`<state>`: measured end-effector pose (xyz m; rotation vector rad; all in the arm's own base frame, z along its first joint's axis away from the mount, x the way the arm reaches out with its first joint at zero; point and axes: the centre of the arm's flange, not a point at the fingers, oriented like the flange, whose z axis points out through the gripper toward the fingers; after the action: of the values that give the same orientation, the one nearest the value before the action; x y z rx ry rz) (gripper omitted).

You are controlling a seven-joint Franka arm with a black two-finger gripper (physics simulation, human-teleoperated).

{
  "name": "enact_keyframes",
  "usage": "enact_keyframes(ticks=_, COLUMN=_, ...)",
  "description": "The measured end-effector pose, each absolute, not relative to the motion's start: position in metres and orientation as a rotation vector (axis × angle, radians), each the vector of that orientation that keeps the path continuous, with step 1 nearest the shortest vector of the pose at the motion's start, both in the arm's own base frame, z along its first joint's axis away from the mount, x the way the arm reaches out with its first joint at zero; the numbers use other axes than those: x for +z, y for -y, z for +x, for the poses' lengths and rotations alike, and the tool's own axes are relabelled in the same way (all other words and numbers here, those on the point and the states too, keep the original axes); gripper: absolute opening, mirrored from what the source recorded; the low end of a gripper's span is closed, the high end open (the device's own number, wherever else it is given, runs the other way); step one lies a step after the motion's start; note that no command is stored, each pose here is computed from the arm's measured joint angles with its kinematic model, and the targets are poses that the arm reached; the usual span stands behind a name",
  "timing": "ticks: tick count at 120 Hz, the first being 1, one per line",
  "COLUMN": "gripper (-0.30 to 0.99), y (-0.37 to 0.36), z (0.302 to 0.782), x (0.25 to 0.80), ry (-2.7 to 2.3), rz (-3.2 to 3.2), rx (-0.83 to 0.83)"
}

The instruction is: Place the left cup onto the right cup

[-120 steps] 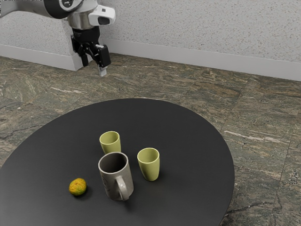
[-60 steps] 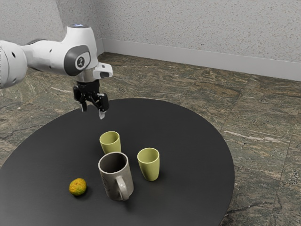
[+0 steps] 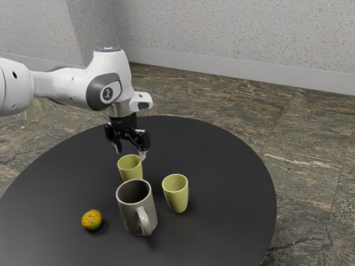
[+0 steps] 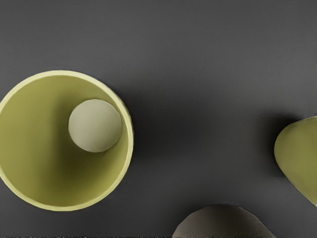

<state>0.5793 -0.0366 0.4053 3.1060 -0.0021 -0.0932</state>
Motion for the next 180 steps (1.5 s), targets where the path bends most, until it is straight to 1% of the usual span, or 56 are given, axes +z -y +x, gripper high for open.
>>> enact_keyframes(ticks=32, gripper=0.67, y=0.037, z=0.581, x=0.376, ry=-0.195, rz=3.078, rx=-0.136)
enact_keyframes(ticks=56, gripper=0.67, y=0.036, z=0.584, x=0.365, ry=-0.277, rz=3.079, rx=-0.132)
enact_keyframes(ticks=84, gripper=0.67, y=0.029, z=0.603, x=0.359, ry=-0.303, rz=3.133, rx=-0.066)
enact_keyframes(ticks=108, gripper=0.67, y=0.024, z=0.611, x=0.334, ry=-0.341, rz=3.146, rx=-0.063)
enact_keyframes(ticks=150, gripper=0.66, y=0.029, z=0.618, x=0.310, ry=-0.373, rz=3.146, rx=-0.039)
enact_keyframes(ticks=170, gripper=0.65, y=0.031, z=0.618, x=0.303, ry=-0.383, rz=3.145, rx=-0.032)
enact_keyframes(ticks=180, gripper=0.59, y=0.030, z=0.617, x=0.301, ry=-0.389, rz=3.143, rx=-0.023)
